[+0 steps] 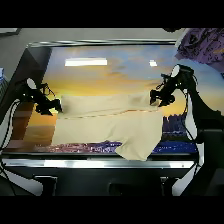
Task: Fold the clothes and pants, and hang the long-sleeved shirts on hangers.
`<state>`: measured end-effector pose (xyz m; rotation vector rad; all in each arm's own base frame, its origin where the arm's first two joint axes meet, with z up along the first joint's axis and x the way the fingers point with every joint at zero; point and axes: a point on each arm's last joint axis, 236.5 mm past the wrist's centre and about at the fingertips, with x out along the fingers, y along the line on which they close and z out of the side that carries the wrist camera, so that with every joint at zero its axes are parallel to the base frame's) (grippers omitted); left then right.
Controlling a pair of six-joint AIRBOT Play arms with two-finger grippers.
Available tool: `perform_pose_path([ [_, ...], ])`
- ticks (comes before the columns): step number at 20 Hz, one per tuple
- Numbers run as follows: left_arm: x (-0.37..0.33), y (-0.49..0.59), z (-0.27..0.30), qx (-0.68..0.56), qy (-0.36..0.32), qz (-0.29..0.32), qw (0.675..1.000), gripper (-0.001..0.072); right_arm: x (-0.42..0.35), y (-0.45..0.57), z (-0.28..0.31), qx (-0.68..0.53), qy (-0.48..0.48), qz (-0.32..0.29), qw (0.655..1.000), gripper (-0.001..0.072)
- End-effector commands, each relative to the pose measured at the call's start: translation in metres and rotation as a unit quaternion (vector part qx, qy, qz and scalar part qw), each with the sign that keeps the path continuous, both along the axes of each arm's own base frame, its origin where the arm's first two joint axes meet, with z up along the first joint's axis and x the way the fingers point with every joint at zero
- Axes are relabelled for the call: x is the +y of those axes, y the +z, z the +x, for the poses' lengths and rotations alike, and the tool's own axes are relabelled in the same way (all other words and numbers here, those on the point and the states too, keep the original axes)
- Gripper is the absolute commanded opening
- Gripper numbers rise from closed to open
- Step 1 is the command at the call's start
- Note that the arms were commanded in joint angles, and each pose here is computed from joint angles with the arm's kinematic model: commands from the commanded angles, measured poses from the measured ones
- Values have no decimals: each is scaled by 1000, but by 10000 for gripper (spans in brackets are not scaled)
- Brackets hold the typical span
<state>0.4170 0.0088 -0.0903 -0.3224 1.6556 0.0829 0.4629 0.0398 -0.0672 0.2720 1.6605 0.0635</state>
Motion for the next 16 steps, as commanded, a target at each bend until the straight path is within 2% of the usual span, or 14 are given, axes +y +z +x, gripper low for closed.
perform_pose_path([
  [1, 22, 31, 15, -29, -2, 32, 999, 642, -6, 21, -4, -13, 19, -3, 1000, 567],
  [4, 65, 73, 3, -42, -8, 88, 995, 642, -30, 68, -4, -62, 5, 19, 998, 548],
  [6, 83, 83, -21, -43, 31, 77, 996, 641, -47, 85, -25, -72, -20, 72, 995, 547],
  [9, 83, 77, -76, -37, 103, -7, 994, 641, -64, 73, -87, -53, -90, 153, 983, 547],
  [11, 76, 69, -104, -42, 139, -51, 988, 619, -62, 50, -138, -22, -125, 166, 978, 547],
  [13, 70, 59, -126, -31, 164, -67, 984, 620, -45, 29, -180, 1, -130, 170, 977, 547],
  [16, 57, 42, -148, 2, 164, -79, 983, 619, -18, 5, -226, 31, -142, 190, 971, 547],
])
